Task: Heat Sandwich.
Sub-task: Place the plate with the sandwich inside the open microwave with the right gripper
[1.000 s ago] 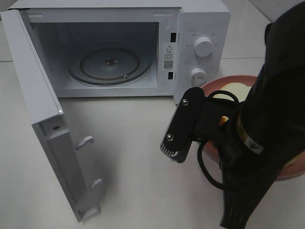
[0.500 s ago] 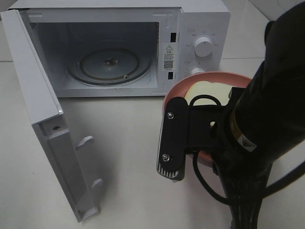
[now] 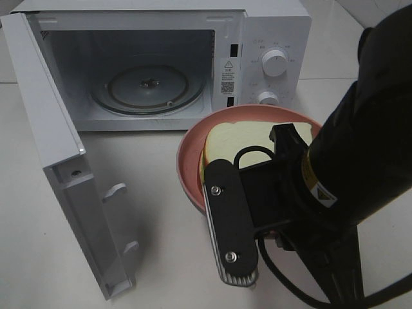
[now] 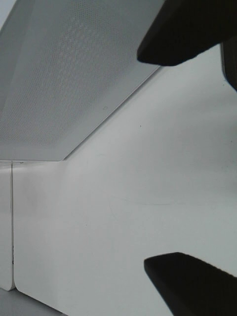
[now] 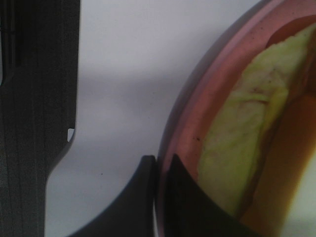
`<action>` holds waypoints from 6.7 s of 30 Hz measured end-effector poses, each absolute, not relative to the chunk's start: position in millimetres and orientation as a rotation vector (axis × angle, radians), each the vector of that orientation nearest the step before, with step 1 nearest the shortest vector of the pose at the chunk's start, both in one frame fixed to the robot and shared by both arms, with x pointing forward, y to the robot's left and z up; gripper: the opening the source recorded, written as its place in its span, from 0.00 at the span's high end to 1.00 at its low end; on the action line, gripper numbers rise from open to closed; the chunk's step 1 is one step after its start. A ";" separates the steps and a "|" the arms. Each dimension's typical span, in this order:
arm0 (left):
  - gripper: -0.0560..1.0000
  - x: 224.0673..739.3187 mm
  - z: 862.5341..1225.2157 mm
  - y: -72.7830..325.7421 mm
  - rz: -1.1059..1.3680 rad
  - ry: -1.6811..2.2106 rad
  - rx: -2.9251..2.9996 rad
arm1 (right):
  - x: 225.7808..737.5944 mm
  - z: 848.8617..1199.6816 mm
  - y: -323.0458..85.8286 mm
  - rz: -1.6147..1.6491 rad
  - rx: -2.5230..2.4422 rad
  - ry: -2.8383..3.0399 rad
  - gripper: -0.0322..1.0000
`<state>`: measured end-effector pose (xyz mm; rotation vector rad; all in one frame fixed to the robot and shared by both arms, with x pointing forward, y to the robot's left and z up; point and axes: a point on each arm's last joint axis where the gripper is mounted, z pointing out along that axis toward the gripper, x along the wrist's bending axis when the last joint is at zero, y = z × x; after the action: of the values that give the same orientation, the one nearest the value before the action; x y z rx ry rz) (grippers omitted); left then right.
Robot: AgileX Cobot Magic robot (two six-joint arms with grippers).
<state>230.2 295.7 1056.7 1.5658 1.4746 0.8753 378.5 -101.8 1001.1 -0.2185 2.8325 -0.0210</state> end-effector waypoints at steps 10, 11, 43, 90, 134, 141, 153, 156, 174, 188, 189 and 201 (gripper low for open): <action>0.02 230.2 1056.7 295.7 0.875 1.475 1.566 | 378.4 1001.1 -101.2 -0.015 -0.235 2.832 0.94; 0.02 230.2 1056.7 295.7 0.875 1.475 1.566 | 378.4 1001.1 -101.2 -0.015 -0.235 2.832 0.94; 0.02 230.2 1056.7 295.7 0.875 1.475 1.566 | 423.1 999.6 -135.7 0.038 -0.797 2.802 0.94; 0.02 230.2 1056.7 295.7 0.875 1.475 1.566 | 492.9 986.1 -63.9 0.205 -0.807 2.773 0.94; 0.02 230.2 1056.7 295.7 0.875 1.475 1.566 | 585.8 961.7 10.0 0.108 -0.648 2.785 0.94; 0.02 230.2 1056.7 295.7 0.875 1.475 1.566 | 597.5 961.0 17.6 0.089 -0.608 2.781 0.94; 0.02 230.2 1056.7 295.7 0.875 1.475 1.566 | 616.9 947.7 29.2 0.115 -0.511 2.784 0.94; 0.02 230.2 1056.7 295.7 0.875 1.475 1.566 | 624.1 943.4 28.1 0.118 -0.472 2.787 0.93; 0.02 230.2 1056.6 295.9 0.877 1.475 1.566 | 655.2 949.2 22.4 0.203 -0.325 2.707 0.93; 0.02 230.2 1056.6 296.0 0.878 1.476 1.566 | 664.6 937.6 20.4 0.215 -0.295 2.691 0.93; 0.02 230.2 1056.6 296.0 0.878 1.476 1.566 | 664.6 937.6 20.4 0.215 -0.295 2.691 0.93; 0.02 230.2 1056.6 296.0 0.878 1.476 1.566 | 666.8 937.8 20.3 0.218 -0.336 2.669 0.88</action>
<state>230.2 296.0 1056.6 1.5665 1.4756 0.8785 666.8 20.3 937.8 -0.3363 2.6692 0.2177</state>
